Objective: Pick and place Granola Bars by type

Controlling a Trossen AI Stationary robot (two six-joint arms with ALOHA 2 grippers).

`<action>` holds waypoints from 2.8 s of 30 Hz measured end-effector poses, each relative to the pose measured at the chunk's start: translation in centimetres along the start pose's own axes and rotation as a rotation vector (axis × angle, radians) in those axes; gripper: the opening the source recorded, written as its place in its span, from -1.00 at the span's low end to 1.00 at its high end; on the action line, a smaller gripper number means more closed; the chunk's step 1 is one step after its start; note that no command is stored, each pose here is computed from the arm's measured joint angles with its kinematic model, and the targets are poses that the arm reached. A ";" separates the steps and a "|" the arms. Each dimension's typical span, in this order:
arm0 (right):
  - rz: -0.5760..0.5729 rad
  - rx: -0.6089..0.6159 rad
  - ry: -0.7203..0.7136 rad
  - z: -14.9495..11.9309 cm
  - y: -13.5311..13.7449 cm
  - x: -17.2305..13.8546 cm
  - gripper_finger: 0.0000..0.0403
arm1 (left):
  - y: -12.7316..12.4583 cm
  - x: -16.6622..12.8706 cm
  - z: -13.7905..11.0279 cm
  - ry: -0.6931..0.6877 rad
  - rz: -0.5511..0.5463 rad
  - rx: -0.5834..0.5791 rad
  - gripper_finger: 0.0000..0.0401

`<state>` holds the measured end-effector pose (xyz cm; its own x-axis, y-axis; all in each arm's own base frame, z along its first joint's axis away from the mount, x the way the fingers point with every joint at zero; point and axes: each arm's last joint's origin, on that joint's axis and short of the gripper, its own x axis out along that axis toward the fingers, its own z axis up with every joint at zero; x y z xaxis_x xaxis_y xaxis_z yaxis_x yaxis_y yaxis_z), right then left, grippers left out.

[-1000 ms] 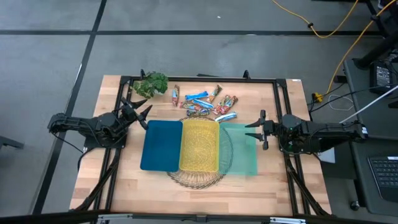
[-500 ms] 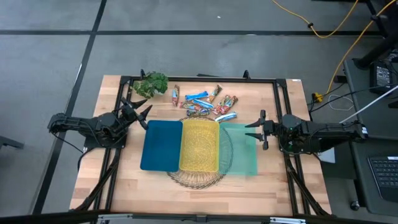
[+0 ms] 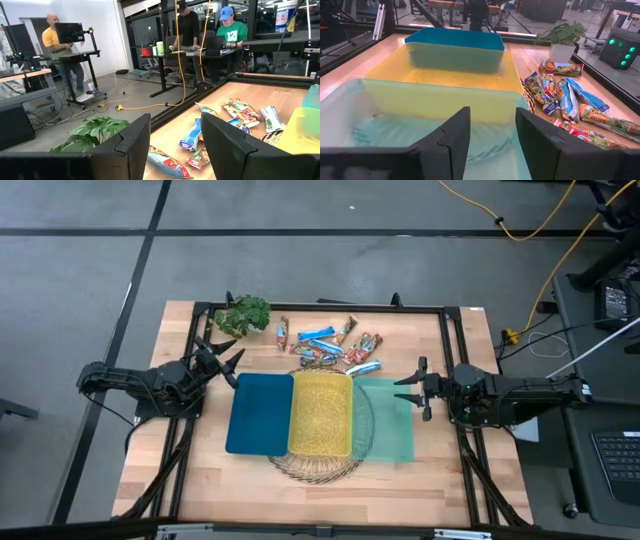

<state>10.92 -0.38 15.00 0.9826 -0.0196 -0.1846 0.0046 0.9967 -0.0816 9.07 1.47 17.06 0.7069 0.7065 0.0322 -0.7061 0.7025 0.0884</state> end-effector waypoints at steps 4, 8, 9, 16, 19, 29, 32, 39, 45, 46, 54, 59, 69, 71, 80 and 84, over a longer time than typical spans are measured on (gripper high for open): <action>0.000 0.000 0.000 0.0 0.0 0.0 -0.20 | 0.0 0.0 0.0 0.000 0.000 0.000 -0.16; 0.000 0.000 0.000 0.0 0.0 0.0 -0.20 | 0.0 0.0 0.0 0.000 0.000 0.000 -0.16; 0.000 0.000 0.000 0.0 0.0 0.0 -0.20 | 0.0 0.0 0.0 0.000 0.000 0.000 -0.16; 0.000 0.000 0.000 0.0 0.0 0.0 -0.20 | 0.0 0.0 0.0 0.000 0.000 0.000 -0.16; 0.000 0.000 0.000 0.0 0.0 0.0 -0.20 | 0.0 0.0 0.0 0.000 0.000 0.000 -0.16; -0.015 -0.011 0.001 0.0 0.0 0.0 -0.20 | 0.0 0.0 0.0 0.000 0.000 0.000 -0.16; -0.087 -0.078 -0.008 0.2 -0.3 0.0 -0.20 | 0.0 0.0 0.0 0.000 0.001 0.000 -0.16; -0.100 0.139 -0.078 0.7 -0.4 0.0 -0.20 | 0.0 0.0 0.0 0.000 0.000 0.000 -0.16; -0.093 0.223 -0.273 2.5 -0.5 -0.4 -0.20 | 0.0 0.0 0.0 0.000 0.000 0.000 -0.16; -0.091 0.235 -0.294 2.7 -0.5 -0.4 -0.20 | 0.0 0.0 0.0 0.000 0.000 0.000 -0.16; -0.073 0.354 -0.403 3.7 -0.6 -0.8 -0.20 | 0.0 0.0 0.0 -0.003 0.001 -0.004 -0.16; -0.182 0.423 -0.489 4.7 -1.1 -1.2 -0.20 | 0.0 0.0 0.0 -0.002 0.000 -0.002 -0.16; -0.413 0.194 -0.238 12.3 -2.8 -1.7 -0.20 | 0.0 0.0 0.0 -0.001 0.000 -0.001 -0.16; -0.457 0.185 -0.123 13.8 -3.6 -1.4 -0.20 | 0.0 0.0 0.0 -0.001 0.001 -0.001 -0.16; -0.425 0.196 0.276 16.9 -8.3 2.3 -0.09 | 0.0 0.0 0.0 -0.001 0.000 -0.001 -0.16; -0.353 0.178 0.367 16.4 -10.6 4.5 0.16 | 0.0 0.0 0.0 -0.001 0.000 -0.001 -0.16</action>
<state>18.33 -9.70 31.07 0.7865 -0.3503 -0.5086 0.3854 0.9219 -0.0391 9.06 1.47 17.07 0.7068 0.7067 0.0329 -0.7064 0.7024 0.0875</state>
